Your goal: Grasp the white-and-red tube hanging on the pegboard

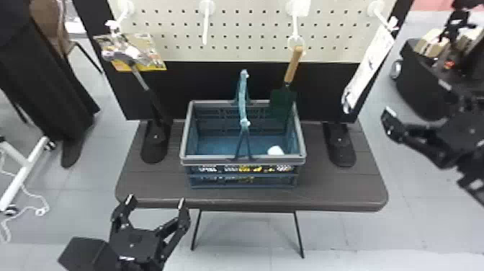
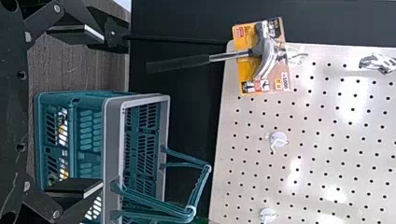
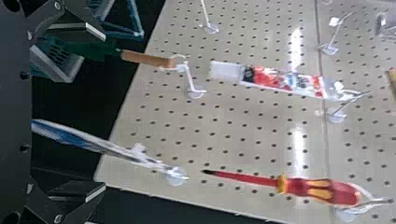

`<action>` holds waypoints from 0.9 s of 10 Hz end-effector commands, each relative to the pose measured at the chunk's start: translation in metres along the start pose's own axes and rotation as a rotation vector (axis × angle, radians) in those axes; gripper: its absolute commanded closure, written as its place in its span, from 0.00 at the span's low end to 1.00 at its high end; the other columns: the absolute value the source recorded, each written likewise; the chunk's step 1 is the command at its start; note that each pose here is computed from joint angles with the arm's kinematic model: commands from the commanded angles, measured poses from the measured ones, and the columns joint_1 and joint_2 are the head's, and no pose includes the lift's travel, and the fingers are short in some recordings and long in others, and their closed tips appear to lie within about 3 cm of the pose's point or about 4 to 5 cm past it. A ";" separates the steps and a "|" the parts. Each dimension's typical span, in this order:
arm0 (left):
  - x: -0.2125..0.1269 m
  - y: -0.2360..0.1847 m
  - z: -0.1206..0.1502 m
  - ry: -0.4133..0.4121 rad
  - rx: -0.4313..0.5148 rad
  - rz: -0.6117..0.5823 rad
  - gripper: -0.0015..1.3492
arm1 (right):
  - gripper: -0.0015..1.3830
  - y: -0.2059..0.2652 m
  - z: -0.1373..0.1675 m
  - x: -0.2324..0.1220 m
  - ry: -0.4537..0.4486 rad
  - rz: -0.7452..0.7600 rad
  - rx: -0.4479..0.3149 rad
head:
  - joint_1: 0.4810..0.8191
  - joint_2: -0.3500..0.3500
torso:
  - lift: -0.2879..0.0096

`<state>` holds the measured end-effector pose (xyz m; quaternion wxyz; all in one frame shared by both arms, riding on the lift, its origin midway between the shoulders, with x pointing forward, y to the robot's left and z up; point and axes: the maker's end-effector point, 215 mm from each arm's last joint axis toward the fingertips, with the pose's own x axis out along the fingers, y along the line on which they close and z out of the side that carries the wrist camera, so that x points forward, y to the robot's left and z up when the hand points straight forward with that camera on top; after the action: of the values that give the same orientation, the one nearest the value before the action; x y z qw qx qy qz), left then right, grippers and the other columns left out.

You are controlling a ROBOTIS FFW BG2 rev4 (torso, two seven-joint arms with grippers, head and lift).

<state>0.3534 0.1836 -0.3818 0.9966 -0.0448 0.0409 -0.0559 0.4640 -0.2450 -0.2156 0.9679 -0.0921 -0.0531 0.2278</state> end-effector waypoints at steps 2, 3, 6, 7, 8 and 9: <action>0.004 -0.003 0.004 -0.007 0.005 -0.012 0.16 | 0.13 -0.021 0.065 0.031 -0.090 0.046 -0.093 | 1.00 0.51 | 0.63; 0.008 -0.007 0.007 -0.015 0.001 -0.021 0.16 | 0.13 -0.026 0.087 0.043 -0.115 0.070 -0.136 | 1.00 0.51 | 0.63; 0.010 -0.012 0.007 -0.013 -0.010 -0.026 0.16 | 0.13 -0.025 0.104 0.095 -0.126 0.186 -0.123 | 1.00 0.51 | 0.63; 0.011 -0.013 0.008 -0.015 -0.012 -0.027 0.16 | 0.13 -0.012 0.109 0.118 -0.129 0.257 -0.109 | 1.00 0.51 | 0.63; 0.014 -0.015 0.011 -0.020 -0.011 -0.032 0.16 | 0.13 -0.001 0.121 0.139 -0.139 0.319 -0.117 | 1.00 0.51 | 0.63; 0.015 -0.016 0.011 -0.020 -0.012 -0.035 0.16 | 0.13 0.011 0.129 0.157 -0.153 0.376 -0.093 | 1.00 0.51 | 0.63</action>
<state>0.3671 0.1674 -0.3709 0.9956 -0.0517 0.0305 -0.0717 0.5746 -0.1546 -0.0865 0.9012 -0.1315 -0.1179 0.3958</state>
